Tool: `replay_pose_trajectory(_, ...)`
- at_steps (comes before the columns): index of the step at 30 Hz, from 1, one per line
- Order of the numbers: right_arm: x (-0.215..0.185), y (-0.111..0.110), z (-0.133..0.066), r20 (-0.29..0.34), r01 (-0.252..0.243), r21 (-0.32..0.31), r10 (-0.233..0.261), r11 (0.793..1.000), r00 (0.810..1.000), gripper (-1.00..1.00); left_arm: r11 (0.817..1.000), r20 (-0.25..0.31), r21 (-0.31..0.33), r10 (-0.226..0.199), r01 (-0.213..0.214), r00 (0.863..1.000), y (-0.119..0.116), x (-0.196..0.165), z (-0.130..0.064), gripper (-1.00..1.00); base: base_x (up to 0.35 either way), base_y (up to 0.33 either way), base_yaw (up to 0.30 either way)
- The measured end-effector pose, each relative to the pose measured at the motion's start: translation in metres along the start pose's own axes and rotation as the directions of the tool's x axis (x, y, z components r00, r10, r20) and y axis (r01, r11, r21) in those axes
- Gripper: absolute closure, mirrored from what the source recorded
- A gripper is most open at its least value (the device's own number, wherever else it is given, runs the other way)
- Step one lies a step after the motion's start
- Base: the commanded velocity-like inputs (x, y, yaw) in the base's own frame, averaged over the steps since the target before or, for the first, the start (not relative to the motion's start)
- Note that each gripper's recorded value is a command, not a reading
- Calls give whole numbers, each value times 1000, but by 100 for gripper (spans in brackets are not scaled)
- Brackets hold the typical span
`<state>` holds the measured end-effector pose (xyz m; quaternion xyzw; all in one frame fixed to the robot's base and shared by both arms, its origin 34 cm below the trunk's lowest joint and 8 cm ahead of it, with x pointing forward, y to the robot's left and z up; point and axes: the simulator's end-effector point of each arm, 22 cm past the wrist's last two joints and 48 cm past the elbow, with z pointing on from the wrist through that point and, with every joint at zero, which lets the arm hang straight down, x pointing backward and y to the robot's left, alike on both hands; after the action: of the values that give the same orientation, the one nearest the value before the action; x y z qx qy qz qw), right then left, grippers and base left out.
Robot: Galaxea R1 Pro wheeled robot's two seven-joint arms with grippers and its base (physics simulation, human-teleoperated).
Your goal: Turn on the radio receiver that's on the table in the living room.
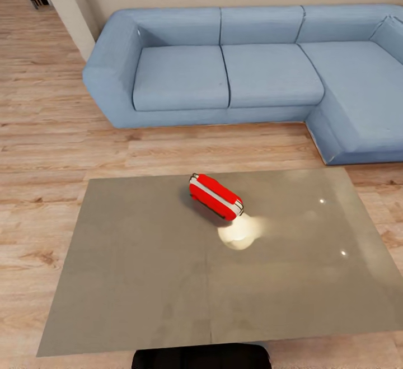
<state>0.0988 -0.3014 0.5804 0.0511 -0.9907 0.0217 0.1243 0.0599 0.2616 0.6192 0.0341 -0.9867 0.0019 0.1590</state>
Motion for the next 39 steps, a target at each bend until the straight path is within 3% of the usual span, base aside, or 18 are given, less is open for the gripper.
replay_pose_trajectory(39, 26, -1, 5, -62, 1, 1, 0, 1000, 998, -100, 1000, -63, -4, -1, 1, 998, 1, 24, 4, -100, 0, 0, 0)
